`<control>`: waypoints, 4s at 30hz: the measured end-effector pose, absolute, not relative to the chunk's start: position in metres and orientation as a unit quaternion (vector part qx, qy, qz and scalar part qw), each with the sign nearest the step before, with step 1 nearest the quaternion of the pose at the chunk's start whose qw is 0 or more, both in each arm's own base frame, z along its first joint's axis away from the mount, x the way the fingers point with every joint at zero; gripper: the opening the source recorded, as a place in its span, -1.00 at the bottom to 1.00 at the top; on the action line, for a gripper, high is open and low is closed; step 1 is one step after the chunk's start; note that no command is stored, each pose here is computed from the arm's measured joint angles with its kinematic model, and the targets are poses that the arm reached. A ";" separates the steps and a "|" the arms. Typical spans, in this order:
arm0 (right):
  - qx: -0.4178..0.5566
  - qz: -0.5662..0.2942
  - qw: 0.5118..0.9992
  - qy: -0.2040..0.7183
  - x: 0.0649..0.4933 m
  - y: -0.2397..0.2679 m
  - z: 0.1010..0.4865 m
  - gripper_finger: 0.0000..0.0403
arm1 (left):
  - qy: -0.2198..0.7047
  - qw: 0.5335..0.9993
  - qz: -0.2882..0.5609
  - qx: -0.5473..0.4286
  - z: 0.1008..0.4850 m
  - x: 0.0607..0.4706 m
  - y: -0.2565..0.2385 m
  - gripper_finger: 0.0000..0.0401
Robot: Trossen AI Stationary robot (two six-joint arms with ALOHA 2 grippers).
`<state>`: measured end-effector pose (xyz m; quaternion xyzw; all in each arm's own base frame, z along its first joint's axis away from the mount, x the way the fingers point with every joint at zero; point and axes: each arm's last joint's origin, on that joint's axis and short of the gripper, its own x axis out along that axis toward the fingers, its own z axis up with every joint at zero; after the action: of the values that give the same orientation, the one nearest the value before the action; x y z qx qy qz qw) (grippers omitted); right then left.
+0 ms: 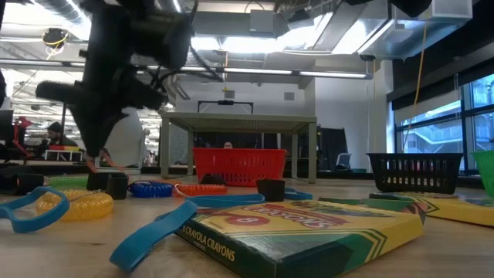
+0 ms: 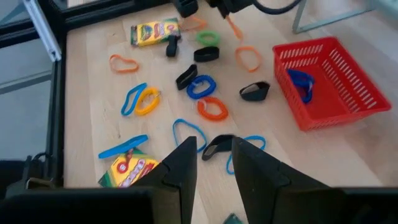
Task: Pick & Place Office Desk Supplies
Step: Put the orange rubber band into the green bin
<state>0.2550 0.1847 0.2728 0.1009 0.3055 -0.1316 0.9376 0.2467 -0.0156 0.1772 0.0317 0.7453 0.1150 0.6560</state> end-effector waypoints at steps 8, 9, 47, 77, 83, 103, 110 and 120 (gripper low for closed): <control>0.056 -0.121 0.954 0.268 0.265 0.182 0.280 -0.49 | 0.666 0.735 0.122 0.022 0.229 0.252 -0.029 -0.99; 0.047 -0.119 0.958 0.257 0.267 0.183 0.282 -0.49 | 0.651 0.748 0.127 0.023 0.237 0.252 -0.031 -0.99; 0.059 -0.063 0.989 0.123 0.335 0.149 0.293 0.05 | 0.110 0.991 -0.071 -0.007 0.281 0.236 -0.096 -0.99; 0.064 -0.043 0.992 0.104 0.354 0.146 0.280 -0.41 | 0.075 0.992 -0.101 -0.022 0.288 0.237 -0.099 -0.99; 0.064 -0.011 0.992 0.107 0.354 0.149 0.281 -0.63 | 0.073 0.991 -0.112 -0.024 0.289 0.237 -0.099 -0.99; 0.082 -0.014 0.991 0.104 0.354 0.148 0.281 -0.97 | 0.066 0.990 -0.123 -0.028 0.290 0.237 -0.100 -0.98; 0.081 -0.017 0.990 0.111 0.353 0.147 0.281 -0.99 | 0.071 0.990 -0.113 -0.038 0.289 0.237 -0.099 -0.91; 0.075 -0.046 0.990 0.114 0.340 0.140 0.297 -0.99 | 0.071 0.995 -0.047 -0.048 0.302 0.219 -0.087 -0.65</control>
<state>0.3400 0.1402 0.2968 0.0749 0.1140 -0.0456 0.9896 0.2185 -0.0870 0.3022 -0.0478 0.0708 -0.0468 0.9952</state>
